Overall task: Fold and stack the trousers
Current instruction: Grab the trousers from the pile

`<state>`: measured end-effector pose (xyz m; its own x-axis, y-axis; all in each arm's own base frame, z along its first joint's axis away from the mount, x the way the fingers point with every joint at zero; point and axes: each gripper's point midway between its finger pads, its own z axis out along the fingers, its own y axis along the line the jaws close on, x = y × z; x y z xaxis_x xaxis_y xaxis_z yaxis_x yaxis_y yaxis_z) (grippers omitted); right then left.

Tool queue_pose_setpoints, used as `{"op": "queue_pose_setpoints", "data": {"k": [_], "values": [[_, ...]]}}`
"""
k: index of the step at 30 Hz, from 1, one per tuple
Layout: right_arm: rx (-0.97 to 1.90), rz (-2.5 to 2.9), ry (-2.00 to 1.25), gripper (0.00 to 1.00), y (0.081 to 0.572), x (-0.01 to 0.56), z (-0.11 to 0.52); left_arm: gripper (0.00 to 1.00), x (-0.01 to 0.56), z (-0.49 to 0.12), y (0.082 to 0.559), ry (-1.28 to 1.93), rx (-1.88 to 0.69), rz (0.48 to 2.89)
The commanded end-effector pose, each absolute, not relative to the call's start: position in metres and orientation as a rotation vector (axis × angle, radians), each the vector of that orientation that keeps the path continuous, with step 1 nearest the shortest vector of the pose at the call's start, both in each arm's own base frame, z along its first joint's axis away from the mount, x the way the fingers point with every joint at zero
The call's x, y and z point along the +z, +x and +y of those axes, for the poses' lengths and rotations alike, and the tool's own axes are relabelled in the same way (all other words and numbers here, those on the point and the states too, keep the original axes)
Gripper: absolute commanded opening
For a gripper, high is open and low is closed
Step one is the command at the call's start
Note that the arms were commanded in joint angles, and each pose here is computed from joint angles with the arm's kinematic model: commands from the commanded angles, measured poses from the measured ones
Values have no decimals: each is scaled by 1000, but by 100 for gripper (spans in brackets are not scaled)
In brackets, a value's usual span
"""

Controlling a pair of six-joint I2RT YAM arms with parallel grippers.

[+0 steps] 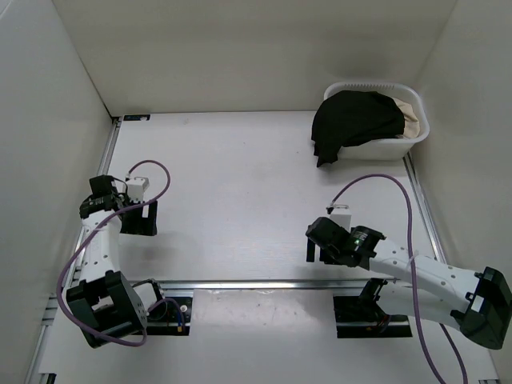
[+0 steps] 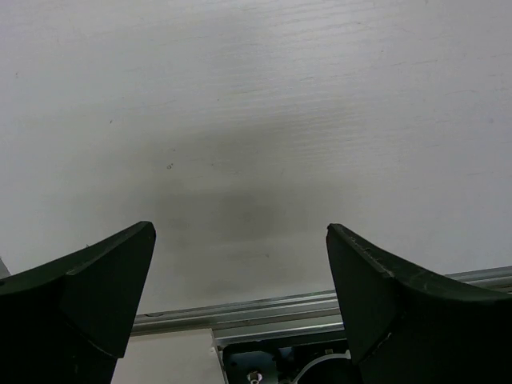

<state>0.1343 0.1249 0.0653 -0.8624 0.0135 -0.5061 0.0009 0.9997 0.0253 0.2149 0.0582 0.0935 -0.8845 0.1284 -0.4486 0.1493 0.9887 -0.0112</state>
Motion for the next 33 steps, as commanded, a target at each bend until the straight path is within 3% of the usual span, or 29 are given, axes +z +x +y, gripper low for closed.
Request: {"op": "queue_pose_setpoints", "data": {"k": [1,5,7,11,12,14,16,17,18,22,27,33], "values": [[36,2555,18,99,147,81,131,100,98,55,217,220,-65,2631],[-59,2443,-65,99,172,110,131,100,111,63,226,202,-13,2609],[-78,2293,-170,99,204,163,145,100,132,82,244,186,111,2556],[-105,2048,-218,99,294,269,159,100,223,112,299,247,289,2355],[-158,2075,-124,99,332,272,138,100,228,117,311,263,296,2354],[43,2016,-51,99,380,333,140,100,243,124,325,303,319,2339],[38,2105,46,99,438,320,102,100,259,133,348,304,345,2326],[103,1993,106,99,460,376,96,100,260,133,352,270,324,2343],[57,2067,168,99,498,345,75,100,281,137,364,251,335,2305],[55,2066,302,99,560,326,26,100,274,124,390,243,157,2338],[154,2050,519,94,601,259,-30,100,266,80,403,384,-90,2289],[252,2160,502,78,616,213,-25,100,222,73,408,358,-205,2393]]}}
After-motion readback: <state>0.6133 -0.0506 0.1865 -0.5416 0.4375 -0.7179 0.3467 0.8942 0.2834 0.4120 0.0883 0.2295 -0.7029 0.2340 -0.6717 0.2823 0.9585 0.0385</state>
